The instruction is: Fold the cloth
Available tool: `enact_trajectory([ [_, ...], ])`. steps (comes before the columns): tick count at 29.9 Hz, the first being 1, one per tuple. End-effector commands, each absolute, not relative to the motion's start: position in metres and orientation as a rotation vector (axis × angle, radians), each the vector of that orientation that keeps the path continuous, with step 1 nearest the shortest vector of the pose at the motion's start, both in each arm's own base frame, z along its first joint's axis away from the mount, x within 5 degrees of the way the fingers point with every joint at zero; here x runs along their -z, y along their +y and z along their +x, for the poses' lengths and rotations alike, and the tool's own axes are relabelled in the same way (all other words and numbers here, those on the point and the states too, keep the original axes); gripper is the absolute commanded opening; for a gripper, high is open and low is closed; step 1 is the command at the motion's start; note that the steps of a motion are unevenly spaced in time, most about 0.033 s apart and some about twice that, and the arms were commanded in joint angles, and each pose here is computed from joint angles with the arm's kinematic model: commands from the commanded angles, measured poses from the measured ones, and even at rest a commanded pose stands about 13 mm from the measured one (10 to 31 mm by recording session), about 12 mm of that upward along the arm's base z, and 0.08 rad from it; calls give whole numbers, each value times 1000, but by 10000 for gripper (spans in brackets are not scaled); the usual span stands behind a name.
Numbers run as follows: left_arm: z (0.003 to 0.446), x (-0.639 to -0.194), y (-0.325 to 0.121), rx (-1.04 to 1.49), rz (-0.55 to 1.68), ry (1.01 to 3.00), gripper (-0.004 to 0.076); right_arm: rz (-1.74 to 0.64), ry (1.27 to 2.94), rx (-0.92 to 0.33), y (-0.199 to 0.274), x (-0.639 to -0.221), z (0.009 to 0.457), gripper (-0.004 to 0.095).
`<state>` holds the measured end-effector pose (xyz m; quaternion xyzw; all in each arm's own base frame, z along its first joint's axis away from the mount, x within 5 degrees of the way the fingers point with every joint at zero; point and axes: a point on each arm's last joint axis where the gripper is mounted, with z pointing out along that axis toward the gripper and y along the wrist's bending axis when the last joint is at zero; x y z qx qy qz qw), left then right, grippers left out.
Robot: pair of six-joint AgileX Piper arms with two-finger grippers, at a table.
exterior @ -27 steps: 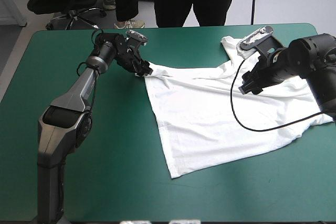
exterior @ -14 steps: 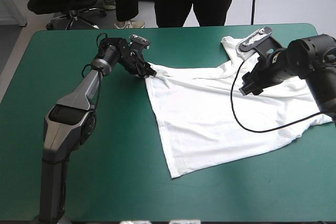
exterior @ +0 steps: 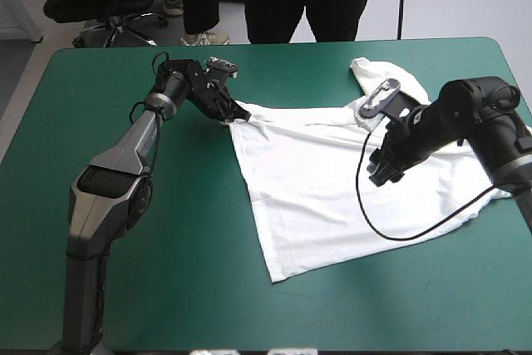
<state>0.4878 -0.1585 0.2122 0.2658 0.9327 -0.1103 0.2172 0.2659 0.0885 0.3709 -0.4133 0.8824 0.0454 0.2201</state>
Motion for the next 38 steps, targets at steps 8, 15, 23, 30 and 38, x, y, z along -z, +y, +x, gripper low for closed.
enact_trajectory([
  [8, 484, -246, -142, 356, 659, 2564, -17, -1665, 2146, -267, 177, -364, 201, 590],
  [15, 484, -247, -143, 367, 672, 2555, -17, -1895, 2035, -282, 210, -338, 163, 590],
  [23, 484, -248, -145, 408, 659, 2551, -17, -1945, 1965, -388, 236, -304, 148, 590],
  [30, 484, -248, -146, 408, 666, 2548, -17, -2031, 1960, -436, 255, -276, 156, 590],
  [38, 484, -248, -146, 421, 659, 2543, -17, -1997, 1943, -434, 268, -261, 166, 590],
])
